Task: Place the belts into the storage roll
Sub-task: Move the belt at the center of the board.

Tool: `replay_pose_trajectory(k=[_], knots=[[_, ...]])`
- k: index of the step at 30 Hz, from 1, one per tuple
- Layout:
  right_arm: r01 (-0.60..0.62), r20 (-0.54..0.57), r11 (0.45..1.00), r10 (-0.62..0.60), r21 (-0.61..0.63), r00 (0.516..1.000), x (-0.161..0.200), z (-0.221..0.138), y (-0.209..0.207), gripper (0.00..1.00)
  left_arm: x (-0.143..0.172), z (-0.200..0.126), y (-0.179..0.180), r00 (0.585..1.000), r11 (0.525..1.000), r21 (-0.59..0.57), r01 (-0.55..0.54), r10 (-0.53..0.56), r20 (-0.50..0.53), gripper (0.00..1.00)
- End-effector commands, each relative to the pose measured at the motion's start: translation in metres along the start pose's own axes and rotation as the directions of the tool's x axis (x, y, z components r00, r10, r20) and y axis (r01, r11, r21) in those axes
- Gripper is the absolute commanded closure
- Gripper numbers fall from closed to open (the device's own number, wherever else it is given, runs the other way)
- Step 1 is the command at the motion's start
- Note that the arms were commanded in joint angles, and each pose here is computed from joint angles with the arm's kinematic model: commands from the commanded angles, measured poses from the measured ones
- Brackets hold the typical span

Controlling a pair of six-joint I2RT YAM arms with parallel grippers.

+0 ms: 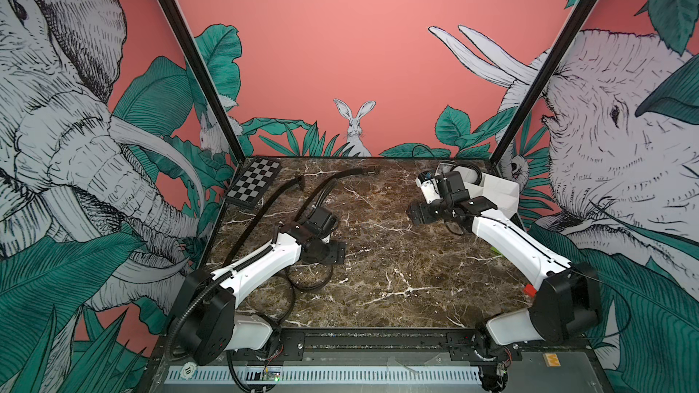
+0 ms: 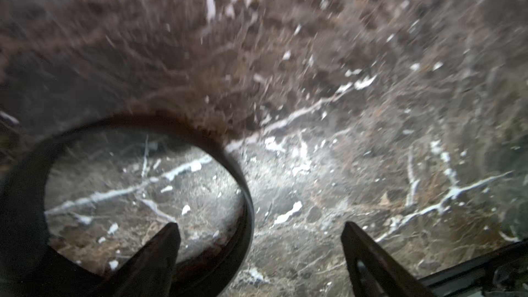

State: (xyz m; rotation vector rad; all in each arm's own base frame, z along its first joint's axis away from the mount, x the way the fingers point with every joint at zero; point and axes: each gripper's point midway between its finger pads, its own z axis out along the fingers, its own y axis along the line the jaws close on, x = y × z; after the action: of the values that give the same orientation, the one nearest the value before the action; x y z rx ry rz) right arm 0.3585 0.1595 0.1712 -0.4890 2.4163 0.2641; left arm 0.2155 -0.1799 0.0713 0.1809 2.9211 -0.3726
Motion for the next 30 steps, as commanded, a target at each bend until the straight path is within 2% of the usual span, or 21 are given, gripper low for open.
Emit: replay_pose_trajectory(k=[1,3,6,7,11,14,16,17,20,22,25,27,30], knots=[[-0.08,-0.008,0.997,0.08,-0.017,0.997,0.008,-0.013,0.007,0.02,0.03,0.015,-0.003,0.992,1.0,0.005,-0.004,0.004,-0.129,0.15],[-0.071,-0.019,0.997,0.071,-0.018,0.997,0.015,-0.013,0.009,0.02,0.033,0.022,-0.006,0.988,1.0,0.013,-0.011,0.013,-0.157,0.23],[-0.063,-0.043,0.998,0.062,-0.021,0.997,0.03,-0.014,0.011,0.02,0.027,0.031,-0.028,0.985,0.996,0.085,-0.018,0.032,-0.169,0.44],[-0.07,-0.044,0.997,0.069,-0.018,0.997,0.035,-0.015,0.01,0.02,0.022,0.033,-0.036,0.984,0.994,0.106,-0.022,0.04,-0.172,0.55],[-0.099,-0.042,0.995,0.099,0.01,0.994,0.051,-0.018,0.005,0.02,0.014,0.042,-0.096,0.967,0.969,0.22,-0.116,0.161,-0.198,0.82],[-0.115,-0.05,0.992,0.117,0.043,0.992,0.06,-0.022,0.0,0.01,0.003,0.05,-0.143,0.95,0.937,0.307,-0.169,0.238,-0.202,0.89],[-0.126,-0.053,0.988,0.131,0.085,0.99,0.064,-0.026,-0.007,0.01,-0.003,0.053,-0.171,0.937,0.915,0.356,-0.192,0.278,-0.21,0.88],[-0.132,-0.061,0.985,0.139,0.11,0.988,0.067,-0.028,-0.012,0.01,-0.008,0.051,-0.185,0.932,0.902,0.382,-0.202,0.296,-0.207,0.8],[-0.153,-0.089,0.976,0.168,0.156,0.982,0.076,-0.034,-0.02,0.01,-0.014,0.045,-0.203,0.93,0.884,0.418,-0.211,0.313,-0.191,0.45],[-0.171,-0.11,0.974,0.188,0.146,0.976,0.082,-0.033,-0.017,0.01,-0.017,0.035,-0.2,0.935,0.885,0.408,-0.224,0.314,-0.168,0.32],[-0.226,-0.138,0.973,0.232,0.057,0.963,0.09,-0.023,0.0,0.04,-0.022,0.01,-0.189,0.946,0.891,0.385,-0.24,0.304,-0.114,0.23],[-0.248,-0.157,0.969,0.243,-0.013,0.957,0.096,-0.013,0.018,0.06,-0.028,-0.007,-0.177,0.96,0.902,0.363,-0.232,0.272,-0.065,0.21],[-0.217,-0.181,0.973,0.201,-0.073,0.963,0.102,-0.001,0.05,0.06,-0.042,-0.031,-0.14,0.982,0.934,0.306,-0.185,0.19,0.015,0.2]])
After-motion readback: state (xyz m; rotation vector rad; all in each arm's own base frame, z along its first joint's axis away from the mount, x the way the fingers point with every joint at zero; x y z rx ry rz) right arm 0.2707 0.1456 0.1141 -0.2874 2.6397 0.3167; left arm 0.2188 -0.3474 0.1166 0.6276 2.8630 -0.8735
